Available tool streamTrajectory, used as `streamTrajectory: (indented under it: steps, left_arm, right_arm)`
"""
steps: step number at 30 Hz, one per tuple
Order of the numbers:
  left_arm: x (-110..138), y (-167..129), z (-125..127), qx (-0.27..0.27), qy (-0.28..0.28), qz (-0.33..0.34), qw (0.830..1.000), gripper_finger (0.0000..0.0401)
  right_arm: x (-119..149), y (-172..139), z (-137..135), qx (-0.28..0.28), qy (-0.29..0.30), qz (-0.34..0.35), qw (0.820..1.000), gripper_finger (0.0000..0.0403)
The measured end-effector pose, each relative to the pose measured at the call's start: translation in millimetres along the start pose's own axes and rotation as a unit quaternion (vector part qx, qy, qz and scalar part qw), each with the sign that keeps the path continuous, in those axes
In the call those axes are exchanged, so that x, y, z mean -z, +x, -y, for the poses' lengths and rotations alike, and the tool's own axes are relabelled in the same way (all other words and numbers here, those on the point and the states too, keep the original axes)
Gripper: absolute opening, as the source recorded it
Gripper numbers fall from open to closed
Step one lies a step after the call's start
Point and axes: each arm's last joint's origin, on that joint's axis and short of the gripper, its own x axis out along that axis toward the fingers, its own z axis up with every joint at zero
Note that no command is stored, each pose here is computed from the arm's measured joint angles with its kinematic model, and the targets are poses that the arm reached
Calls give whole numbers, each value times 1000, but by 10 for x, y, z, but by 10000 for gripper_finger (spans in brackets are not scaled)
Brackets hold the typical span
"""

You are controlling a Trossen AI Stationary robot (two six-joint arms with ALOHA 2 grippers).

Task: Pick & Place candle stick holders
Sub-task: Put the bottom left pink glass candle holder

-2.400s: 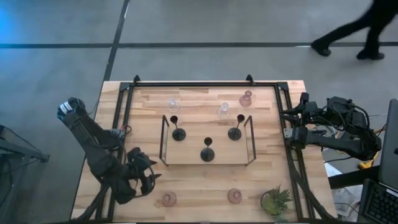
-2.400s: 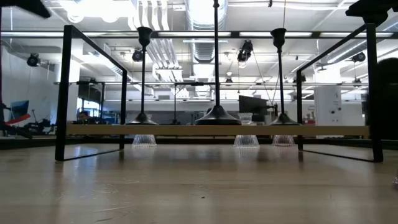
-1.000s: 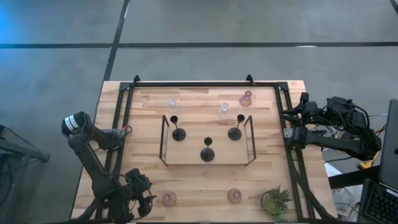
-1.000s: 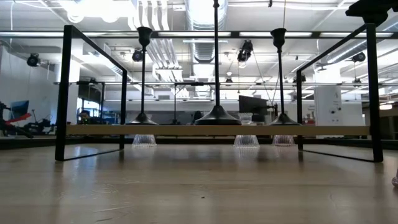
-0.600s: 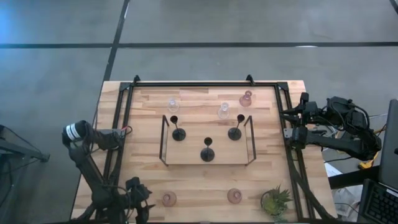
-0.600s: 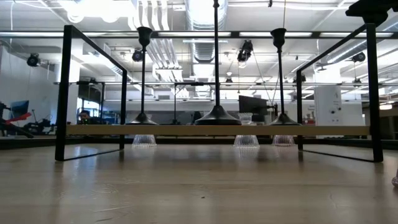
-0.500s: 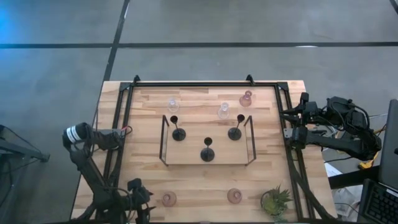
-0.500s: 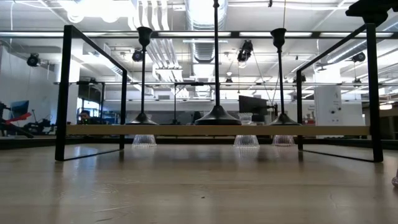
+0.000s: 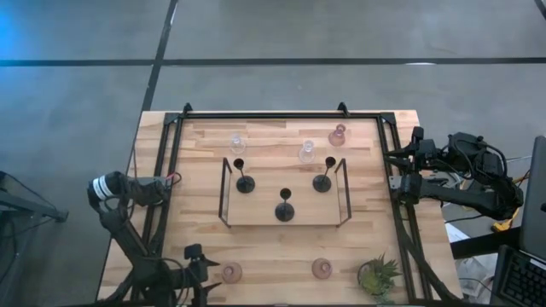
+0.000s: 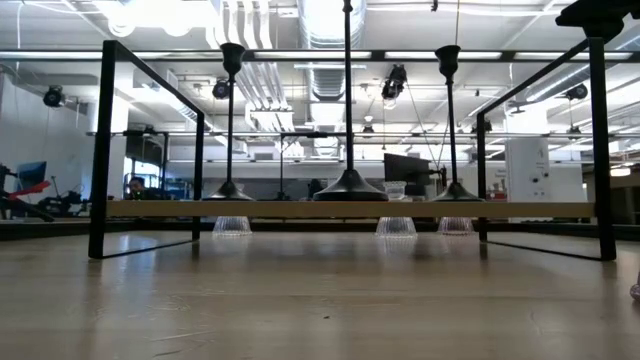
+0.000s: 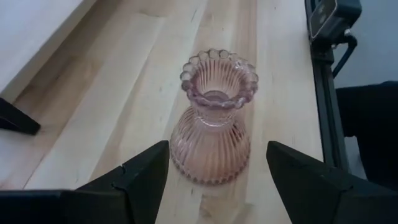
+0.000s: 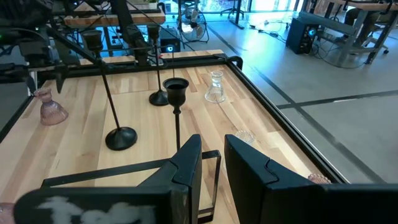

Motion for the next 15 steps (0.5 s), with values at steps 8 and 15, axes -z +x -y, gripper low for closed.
streamTrajectory:
  steps: [8, 15]
  left_arm:
    - [-13, 98, -36, 0, 2, 13, 1000, 273]
    - [-28, 216, -78, 11, -4, 26, 1000, 272]
  right_arm:
    - [0, 0, 0, 0, 0, 0, 1000, 63]
    - [0, 0, 0, 0, 0, 0, 1000, 63]
